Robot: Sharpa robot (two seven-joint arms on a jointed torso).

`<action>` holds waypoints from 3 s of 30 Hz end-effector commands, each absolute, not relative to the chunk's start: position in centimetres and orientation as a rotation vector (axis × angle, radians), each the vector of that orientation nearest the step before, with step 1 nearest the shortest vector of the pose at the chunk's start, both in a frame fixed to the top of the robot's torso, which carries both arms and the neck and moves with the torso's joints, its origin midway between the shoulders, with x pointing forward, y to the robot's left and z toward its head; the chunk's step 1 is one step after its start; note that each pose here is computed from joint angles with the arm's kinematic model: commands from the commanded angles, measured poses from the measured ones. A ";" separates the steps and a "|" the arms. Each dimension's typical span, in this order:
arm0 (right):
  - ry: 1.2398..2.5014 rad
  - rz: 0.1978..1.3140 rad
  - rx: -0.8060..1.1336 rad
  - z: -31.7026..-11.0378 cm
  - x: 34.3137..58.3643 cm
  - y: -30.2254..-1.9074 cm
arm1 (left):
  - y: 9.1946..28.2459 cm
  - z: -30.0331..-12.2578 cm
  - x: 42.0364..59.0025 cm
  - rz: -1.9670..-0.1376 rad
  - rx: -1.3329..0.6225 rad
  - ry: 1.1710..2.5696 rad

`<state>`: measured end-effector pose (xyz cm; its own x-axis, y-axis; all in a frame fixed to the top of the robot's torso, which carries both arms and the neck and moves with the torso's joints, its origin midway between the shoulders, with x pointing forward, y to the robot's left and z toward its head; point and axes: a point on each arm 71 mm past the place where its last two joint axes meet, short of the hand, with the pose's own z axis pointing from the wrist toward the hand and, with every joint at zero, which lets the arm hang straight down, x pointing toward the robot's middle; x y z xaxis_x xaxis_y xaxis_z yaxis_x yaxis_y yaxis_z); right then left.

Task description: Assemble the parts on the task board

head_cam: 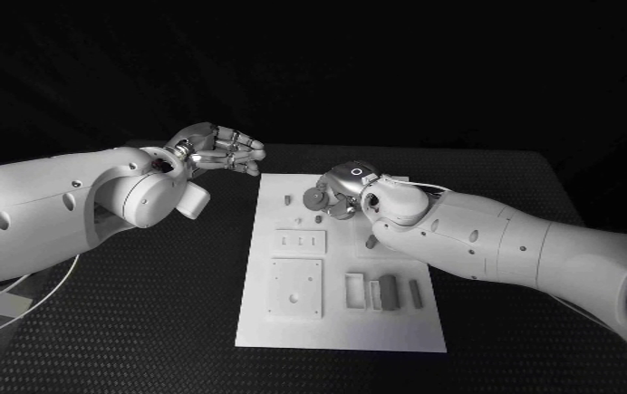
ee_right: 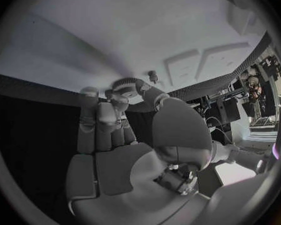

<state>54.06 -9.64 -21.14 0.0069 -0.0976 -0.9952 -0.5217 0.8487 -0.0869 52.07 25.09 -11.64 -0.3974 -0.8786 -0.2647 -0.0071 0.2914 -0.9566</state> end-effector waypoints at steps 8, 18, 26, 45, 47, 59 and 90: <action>1.589 0.375 -0.517 -21.3 53.6 -10.1 | 25.1 -11.5 52.0 -1.240 -0.809 1.669; 1.518 0.361 -0.448 -19.0 54.0 -12.3 | 25.5 -11.5 52.0 -1.234 -0.814 1.663; 1.445 0.427 -0.354 -15.9 53.9 -14.8 | 26.1 -11.5 52.1 -1.224 -0.821 1.652; 1.552 0.540 -0.232 -14.6 55.1 -25.4 | 26.9 -12.6 52.8 -1.208 -0.818 1.664; 1.574 0.542 -0.241 -14.9 55.2 -26.2 | 27.0 -12.8 52.8 -1.205 -0.821 1.665; 1.670 0.503 -0.227 -17.9 56.2 -28.6 | 27.1 -13.1 52.9 -1.194 -0.830 1.670; 1.768 0.597 -0.081 -23.2 56.5 -28.6 | 27.1 -13.5 52.9 -1.193 -0.835 1.681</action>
